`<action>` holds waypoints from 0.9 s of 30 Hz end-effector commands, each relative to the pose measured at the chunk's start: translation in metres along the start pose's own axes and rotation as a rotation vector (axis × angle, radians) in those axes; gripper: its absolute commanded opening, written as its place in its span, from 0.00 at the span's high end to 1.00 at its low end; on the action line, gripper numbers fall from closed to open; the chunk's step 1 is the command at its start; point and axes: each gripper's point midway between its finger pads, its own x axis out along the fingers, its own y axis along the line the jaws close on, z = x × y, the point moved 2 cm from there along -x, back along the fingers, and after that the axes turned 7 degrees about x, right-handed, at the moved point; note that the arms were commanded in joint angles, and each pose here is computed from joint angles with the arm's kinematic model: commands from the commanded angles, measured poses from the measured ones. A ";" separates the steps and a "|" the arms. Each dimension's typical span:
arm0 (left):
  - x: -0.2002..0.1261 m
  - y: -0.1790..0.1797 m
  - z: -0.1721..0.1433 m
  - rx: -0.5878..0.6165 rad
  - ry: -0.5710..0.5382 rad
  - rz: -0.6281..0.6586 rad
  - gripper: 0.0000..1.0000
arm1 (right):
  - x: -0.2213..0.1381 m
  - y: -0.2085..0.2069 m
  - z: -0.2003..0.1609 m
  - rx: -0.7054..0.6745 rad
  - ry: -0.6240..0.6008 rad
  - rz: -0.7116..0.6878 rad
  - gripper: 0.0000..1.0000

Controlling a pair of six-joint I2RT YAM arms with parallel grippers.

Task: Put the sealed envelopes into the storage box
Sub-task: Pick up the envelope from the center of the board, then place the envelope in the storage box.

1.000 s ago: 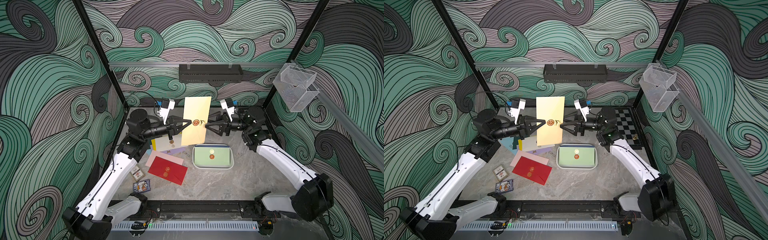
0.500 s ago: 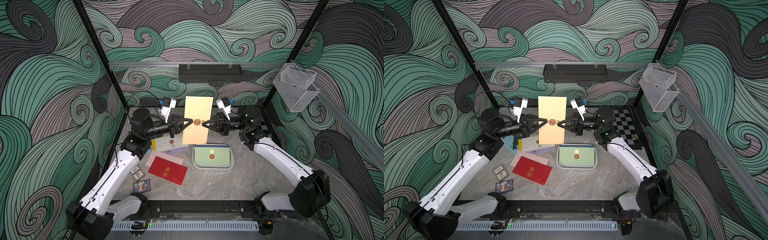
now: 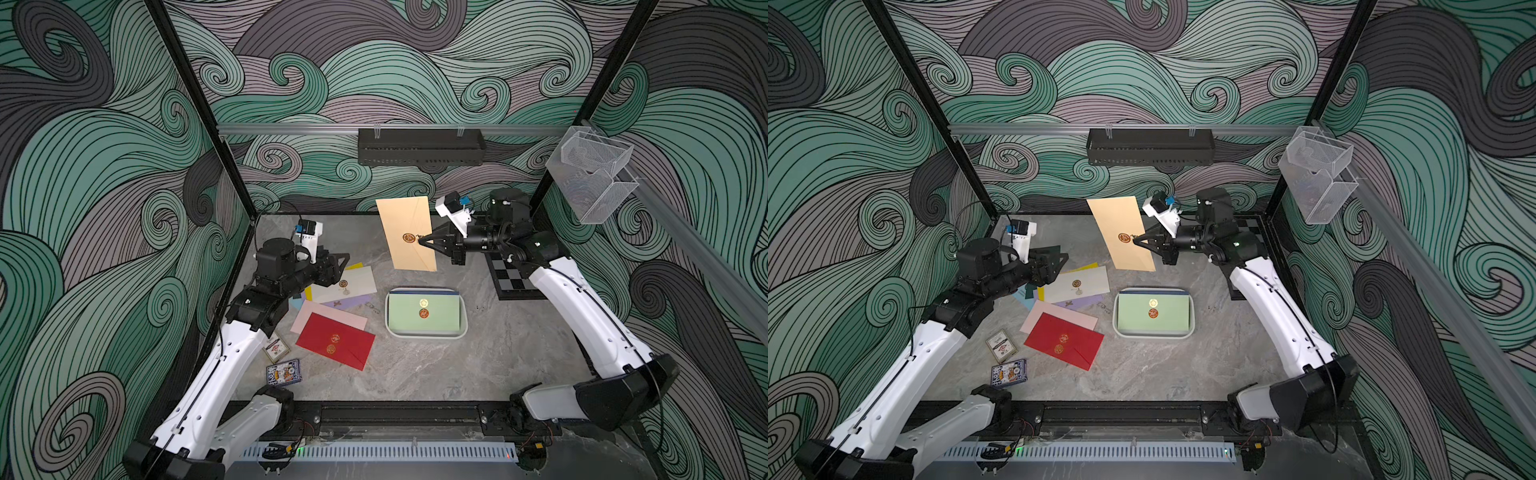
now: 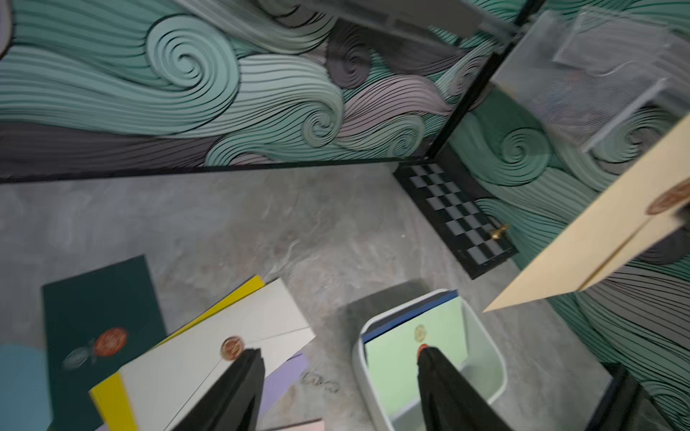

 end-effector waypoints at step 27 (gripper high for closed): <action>-0.005 0.019 -0.070 0.079 0.110 0.097 0.32 | 0.040 -0.008 -0.196 -0.403 1.088 -0.045 1.00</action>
